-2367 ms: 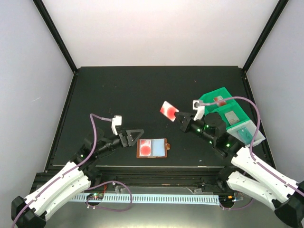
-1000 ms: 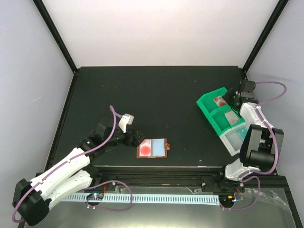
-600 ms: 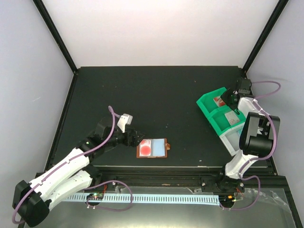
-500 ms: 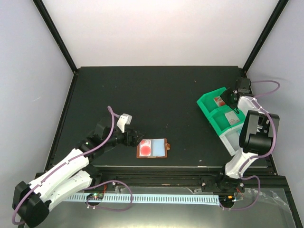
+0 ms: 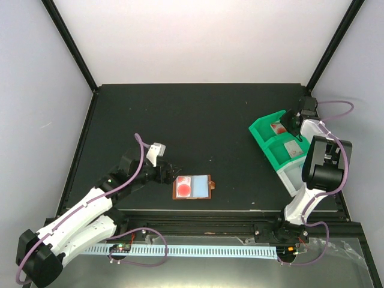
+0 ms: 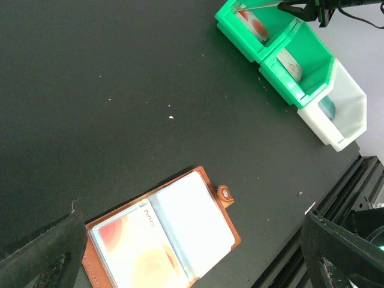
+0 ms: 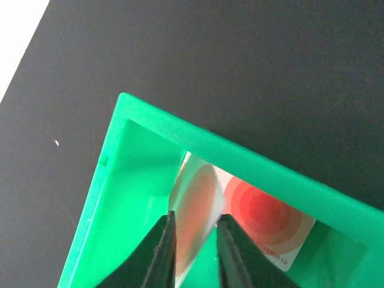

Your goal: Take the credit cards out of the card holder

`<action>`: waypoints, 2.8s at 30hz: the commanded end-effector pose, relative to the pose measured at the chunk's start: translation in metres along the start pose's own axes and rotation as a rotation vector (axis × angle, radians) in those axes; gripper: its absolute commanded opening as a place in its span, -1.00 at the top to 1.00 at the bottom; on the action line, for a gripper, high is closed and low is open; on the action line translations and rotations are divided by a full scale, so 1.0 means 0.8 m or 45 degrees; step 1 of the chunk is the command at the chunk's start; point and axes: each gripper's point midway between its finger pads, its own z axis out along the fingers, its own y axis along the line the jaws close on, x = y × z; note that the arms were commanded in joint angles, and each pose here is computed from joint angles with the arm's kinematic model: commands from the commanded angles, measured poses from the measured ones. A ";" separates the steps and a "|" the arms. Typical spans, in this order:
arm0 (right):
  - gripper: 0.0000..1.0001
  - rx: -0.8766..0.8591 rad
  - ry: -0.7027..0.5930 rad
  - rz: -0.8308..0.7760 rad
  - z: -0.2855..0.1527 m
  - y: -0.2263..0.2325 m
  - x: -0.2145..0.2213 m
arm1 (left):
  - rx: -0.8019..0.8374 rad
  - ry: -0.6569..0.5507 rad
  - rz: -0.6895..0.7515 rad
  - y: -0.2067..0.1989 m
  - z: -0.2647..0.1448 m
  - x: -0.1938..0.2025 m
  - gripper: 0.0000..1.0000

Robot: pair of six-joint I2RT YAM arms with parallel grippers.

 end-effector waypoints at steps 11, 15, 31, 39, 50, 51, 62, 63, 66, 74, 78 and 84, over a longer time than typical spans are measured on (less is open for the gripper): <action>0.00 0.054 -0.077 0.107 -0.037 0.009 -0.030 | -0.014 -0.003 -0.013 0.000 -0.001 -0.012 -0.98; -0.05 0.046 -0.091 0.116 -0.047 0.011 -0.032 | -0.106 0.046 -0.054 0.022 0.010 -0.002 -0.98; -0.13 -0.299 0.115 -0.144 -0.100 0.089 0.059 | -0.017 0.320 -0.277 0.033 0.064 0.056 -0.94; -0.13 -0.503 0.279 -0.348 -0.135 0.121 0.158 | 0.046 0.398 -0.349 0.031 0.078 0.075 -0.50; 0.11 -0.697 0.542 -0.610 -0.167 0.142 0.306 | -0.033 0.448 -0.399 0.050 0.091 0.088 0.07; 0.14 -0.714 0.555 -0.620 -0.170 0.143 0.317 | -0.059 0.463 -0.406 0.055 0.093 0.093 0.11; 0.34 -0.904 0.817 -0.768 -0.194 0.143 0.470 | -0.135 0.516 -0.440 0.075 0.092 0.119 0.64; 0.35 -0.913 0.835 -0.780 -0.197 0.143 0.481 | -0.139 0.519 -0.445 0.076 0.092 0.122 0.70; 0.36 -0.929 0.884 -0.830 -0.202 0.144 0.512 | -0.155 0.532 -0.456 0.080 0.092 0.127 0.80; 0.43 -0.885 0.967 -0.895 -0.187 0.129 0.566 | -0.172 0.557 -0.471 0.087 0.094 0.139 0.97; 0.45 -0.872 0.998 -0.882 -0.176 0.116 0.575 | -0.180 0.569 -0.482 0.091 0.092 0.149 0.97; 0.51 -0.852 1.036 -0.902 -0.163 0.106 0.587 | -0.143 0.574 -0.501 0.086 0.089 0.154 0.97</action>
